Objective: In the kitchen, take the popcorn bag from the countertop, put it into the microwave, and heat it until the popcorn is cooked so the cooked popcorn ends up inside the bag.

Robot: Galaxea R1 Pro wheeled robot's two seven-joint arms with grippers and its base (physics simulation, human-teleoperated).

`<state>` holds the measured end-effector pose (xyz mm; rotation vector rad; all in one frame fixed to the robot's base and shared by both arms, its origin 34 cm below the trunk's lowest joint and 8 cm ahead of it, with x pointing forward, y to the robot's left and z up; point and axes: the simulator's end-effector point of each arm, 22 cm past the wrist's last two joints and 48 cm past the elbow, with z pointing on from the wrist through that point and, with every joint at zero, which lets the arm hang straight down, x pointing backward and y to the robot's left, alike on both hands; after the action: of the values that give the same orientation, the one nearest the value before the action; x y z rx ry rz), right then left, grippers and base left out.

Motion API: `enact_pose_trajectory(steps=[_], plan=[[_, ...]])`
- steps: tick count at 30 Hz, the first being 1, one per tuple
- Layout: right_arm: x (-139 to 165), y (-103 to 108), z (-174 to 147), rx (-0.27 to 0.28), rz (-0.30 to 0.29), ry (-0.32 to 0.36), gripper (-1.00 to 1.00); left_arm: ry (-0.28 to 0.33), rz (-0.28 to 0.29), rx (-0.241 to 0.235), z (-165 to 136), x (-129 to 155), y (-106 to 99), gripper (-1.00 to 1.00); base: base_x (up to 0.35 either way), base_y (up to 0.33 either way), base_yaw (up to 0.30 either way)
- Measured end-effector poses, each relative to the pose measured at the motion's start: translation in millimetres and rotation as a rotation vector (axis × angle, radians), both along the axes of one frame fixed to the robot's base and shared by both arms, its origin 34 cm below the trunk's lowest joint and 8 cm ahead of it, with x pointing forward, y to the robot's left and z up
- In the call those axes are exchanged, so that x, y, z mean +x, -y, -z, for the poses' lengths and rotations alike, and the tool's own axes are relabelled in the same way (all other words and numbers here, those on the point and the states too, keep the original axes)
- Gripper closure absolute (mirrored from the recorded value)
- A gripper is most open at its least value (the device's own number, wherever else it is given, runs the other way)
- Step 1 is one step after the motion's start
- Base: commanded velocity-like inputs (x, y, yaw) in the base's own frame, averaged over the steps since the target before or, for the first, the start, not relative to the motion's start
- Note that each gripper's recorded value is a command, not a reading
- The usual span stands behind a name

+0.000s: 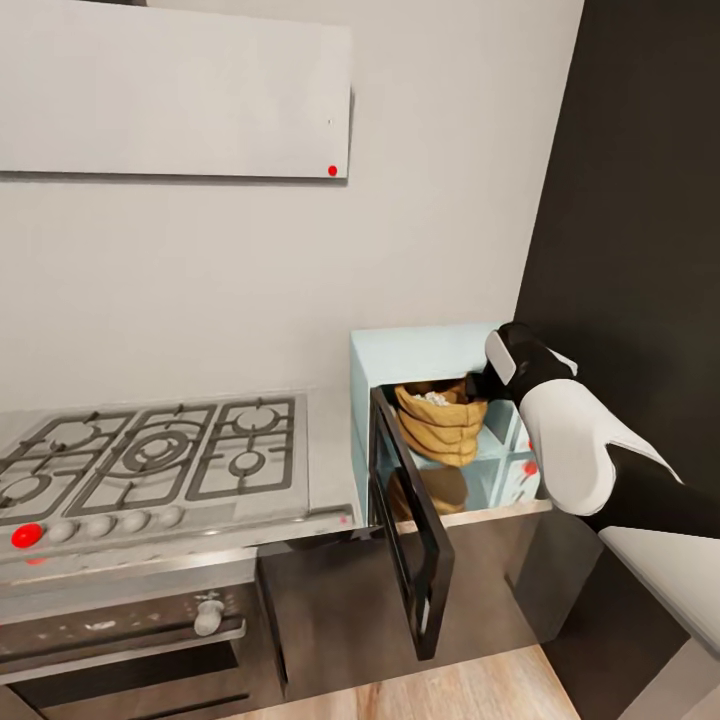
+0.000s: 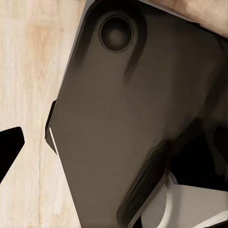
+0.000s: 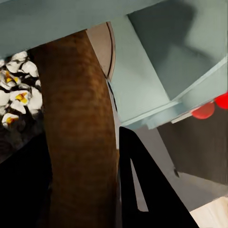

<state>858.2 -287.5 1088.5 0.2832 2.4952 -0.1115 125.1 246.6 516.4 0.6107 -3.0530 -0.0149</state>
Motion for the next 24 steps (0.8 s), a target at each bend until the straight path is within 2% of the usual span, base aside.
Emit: enact_pose_trajectory(steps=[10,24], plan=[[2.1,-2.1,4.8,-0.008,0.004,0.010,1.00,0.002,-0.004,0.002,0.0,0.9,-1.7,-1.00,0.006,0.000,0.000],[1.5,-2.1,5.2,-0.004,0.003,0.008,1.00,0.003,-0.005,0.003,0.0,0.8,-1.9,-1.00,0.068,0.000,0.000]])
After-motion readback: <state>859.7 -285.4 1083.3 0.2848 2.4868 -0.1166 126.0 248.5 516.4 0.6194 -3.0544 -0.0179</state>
